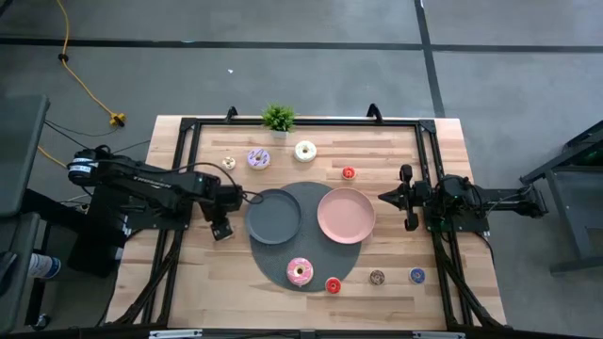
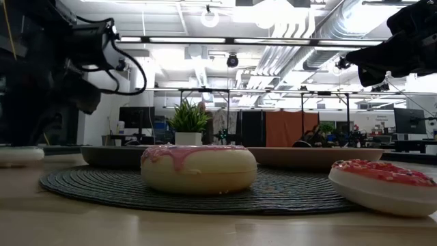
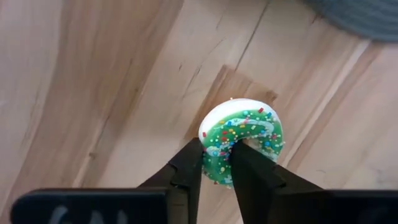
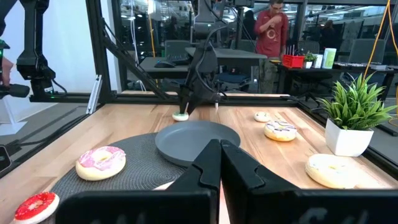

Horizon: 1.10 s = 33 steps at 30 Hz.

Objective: Pick & Place donuts
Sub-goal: Put the small green donut on the gray plate

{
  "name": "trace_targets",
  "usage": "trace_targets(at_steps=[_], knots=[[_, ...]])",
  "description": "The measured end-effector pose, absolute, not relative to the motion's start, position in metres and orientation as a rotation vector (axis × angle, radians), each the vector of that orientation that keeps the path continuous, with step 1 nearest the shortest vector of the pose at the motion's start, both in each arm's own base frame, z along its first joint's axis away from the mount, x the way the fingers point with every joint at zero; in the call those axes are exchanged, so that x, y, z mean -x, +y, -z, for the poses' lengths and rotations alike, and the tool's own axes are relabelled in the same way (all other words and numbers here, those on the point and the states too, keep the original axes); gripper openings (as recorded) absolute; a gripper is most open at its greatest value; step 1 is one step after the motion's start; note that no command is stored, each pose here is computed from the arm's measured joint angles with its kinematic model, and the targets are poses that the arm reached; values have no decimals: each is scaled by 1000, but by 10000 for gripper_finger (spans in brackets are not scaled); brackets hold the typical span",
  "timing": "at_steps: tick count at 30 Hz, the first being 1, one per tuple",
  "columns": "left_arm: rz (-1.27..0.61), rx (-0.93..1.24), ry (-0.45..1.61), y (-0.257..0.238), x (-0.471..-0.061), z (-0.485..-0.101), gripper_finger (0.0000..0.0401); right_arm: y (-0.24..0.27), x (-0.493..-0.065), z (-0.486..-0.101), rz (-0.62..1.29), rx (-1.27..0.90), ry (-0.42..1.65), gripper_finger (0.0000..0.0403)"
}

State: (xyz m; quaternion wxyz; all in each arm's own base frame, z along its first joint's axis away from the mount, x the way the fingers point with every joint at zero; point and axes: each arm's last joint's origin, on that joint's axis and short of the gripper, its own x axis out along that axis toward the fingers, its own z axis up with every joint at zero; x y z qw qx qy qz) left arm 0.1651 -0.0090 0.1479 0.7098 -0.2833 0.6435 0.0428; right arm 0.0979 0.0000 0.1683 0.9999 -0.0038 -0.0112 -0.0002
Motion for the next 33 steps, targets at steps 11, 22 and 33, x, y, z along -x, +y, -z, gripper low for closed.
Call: trace_targets(at_steps=[11, 22, 33], knots=[[-41, 638, 1312, -9, -189, -184, 50, 0, -98, -168, 0, 8, -22, 0], [-87, 461, 1179, -5, -218, -221, 50, 0, -98, -168, 0, 7, -22, 0], [-51, 283, 1358, -4, -272, -199, 50, 0, -98, -168, 0, 8, -22, 0]])
